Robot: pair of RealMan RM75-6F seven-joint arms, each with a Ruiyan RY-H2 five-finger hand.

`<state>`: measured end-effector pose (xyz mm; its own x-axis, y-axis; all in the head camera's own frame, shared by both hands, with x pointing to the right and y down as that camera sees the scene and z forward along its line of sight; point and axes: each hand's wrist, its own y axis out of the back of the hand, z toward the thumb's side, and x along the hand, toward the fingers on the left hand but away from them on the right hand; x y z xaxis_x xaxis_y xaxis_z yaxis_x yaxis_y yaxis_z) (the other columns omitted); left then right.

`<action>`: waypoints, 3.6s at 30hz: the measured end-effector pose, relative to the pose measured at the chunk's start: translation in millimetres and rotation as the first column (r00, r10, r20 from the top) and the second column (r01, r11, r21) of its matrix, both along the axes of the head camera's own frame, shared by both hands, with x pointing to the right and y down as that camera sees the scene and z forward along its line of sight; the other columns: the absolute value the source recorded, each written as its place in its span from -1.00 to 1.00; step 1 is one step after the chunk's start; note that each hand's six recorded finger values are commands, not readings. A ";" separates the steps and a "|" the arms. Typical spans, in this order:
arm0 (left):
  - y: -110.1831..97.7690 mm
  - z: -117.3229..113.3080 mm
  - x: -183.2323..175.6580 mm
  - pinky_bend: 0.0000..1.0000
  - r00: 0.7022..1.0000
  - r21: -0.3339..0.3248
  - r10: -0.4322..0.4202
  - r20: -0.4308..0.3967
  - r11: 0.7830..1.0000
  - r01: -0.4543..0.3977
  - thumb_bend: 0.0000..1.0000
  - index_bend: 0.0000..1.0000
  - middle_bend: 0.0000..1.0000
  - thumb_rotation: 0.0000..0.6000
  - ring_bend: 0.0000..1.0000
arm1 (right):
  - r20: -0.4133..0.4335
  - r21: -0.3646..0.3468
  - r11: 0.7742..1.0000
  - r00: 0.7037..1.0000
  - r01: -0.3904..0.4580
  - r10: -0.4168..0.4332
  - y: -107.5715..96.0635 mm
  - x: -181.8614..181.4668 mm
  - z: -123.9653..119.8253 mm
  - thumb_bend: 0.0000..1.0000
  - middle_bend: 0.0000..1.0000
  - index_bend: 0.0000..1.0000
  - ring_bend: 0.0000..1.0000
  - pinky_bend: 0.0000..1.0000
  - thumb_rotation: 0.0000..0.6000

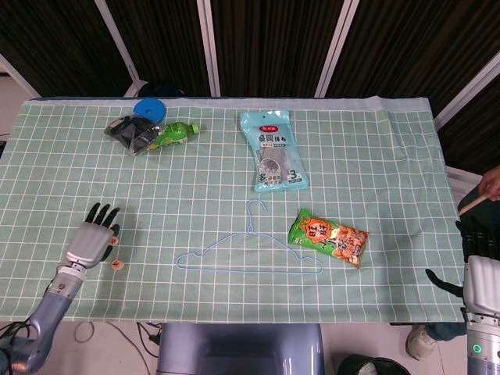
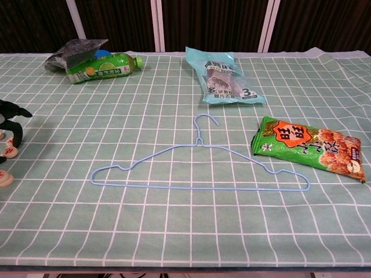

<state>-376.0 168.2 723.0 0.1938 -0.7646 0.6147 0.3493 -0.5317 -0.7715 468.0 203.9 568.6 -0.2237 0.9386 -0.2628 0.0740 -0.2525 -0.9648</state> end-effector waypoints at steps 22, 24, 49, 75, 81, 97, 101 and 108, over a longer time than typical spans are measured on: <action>39.8 -46.8 7.4 -0.93 0.994 -0.019 0.069 -0.087 0.997 -0.071 -0.34 -0.03 -0.78 1.00 -1.00 | -0.001 0.000 1.000 1.000 0.001 -0.001 -0.1 -0.2 0.1 -0.59 -0.95 -0.79 -0.89 -1.00 1.00; 44.2 -48.0 5.4 -0.93 0.994 -0.021 0.071 -0.086 0.997 -0.073 -0.34 -0.03 -0.78 1.00 -1.00 | -0.001 0.001 1.000 1.000 0.001 -0.001 -0.1 -0.1 -0.1 -0.59 -0.95 -0.79 -0.89 -1.00 1.00; 52.9 -34.6 1.7 -0.93 0.994 -0.024 0.087 -0.072 0.996 -0.088 -0.34 -0.03 -0.78 1.00 -1.00 | -0.001 0.001 1.000 1.000 -0.002 0.002 -0.2 0.6 -0.4 -0.59 -0.95 -0.79 -0.89 -1.00 1.00; 50.6 -33.0 8.1 -0.93 0.992 -0.011 0.099 -0.072 0.995 -0.100 -0.34 -0.07 -0.78 1.00 -1.00 | -0.004 0.000 1.000 1.000 -0.007 0.007 -0.2 1.4 -0.3 -0.59 -0.95 -0.79 -0.89 -1.00 1.00; 50.9 -33.6 7.3 -0.93 0.993 -0.011 0.099 -0.070 0.995 -0.101 -0.34 -0.12 -0.79 1.00 -1.00 | -0.005 0.000 1.000 1.000 -0.008 0.008 -0.1 1.3 -0.2 -0.59 -0.95 -0.79 -0.89 -1.00 1.00; 51.5 -35.1 5.6 -0.93 0.993 -0.012 0.098 -0.066 0.995 -0.099 -0.34 -0.24 -0.79 1.00 -1.00 | -0.007 -0.001 1.000 1.000 -0.008 0.008 0.0 1.4 -0.1 -0.59 -0.95 -0.79 -0.89 -1.00 1.00; 48.4 -41.9 5.7 -0.93 0.993 0.015 0.092 -0.077 0.996 -0.091 -0.34 -0.26 -0.79 1.00 -1.00 | -0.007 -0.001 1.000 1.000 -0.009 0.009 0.0 1.5 -0.3 -0.59 -0.95 -0.79 -0.89 -1.00 1.00; 29.2 -50.5 -7.2 -0.93 0.997 0.060 0.051 -0.066 0.997 -0.047 -0.34 -0.30 -0.79 1.00 -1.00 | -0.007 -0.003 1.000 1.000 -0.005 0.005 0.3 0.6 0.2 -0.59 -0.95 -0.79 -0.89 -1.00 1.00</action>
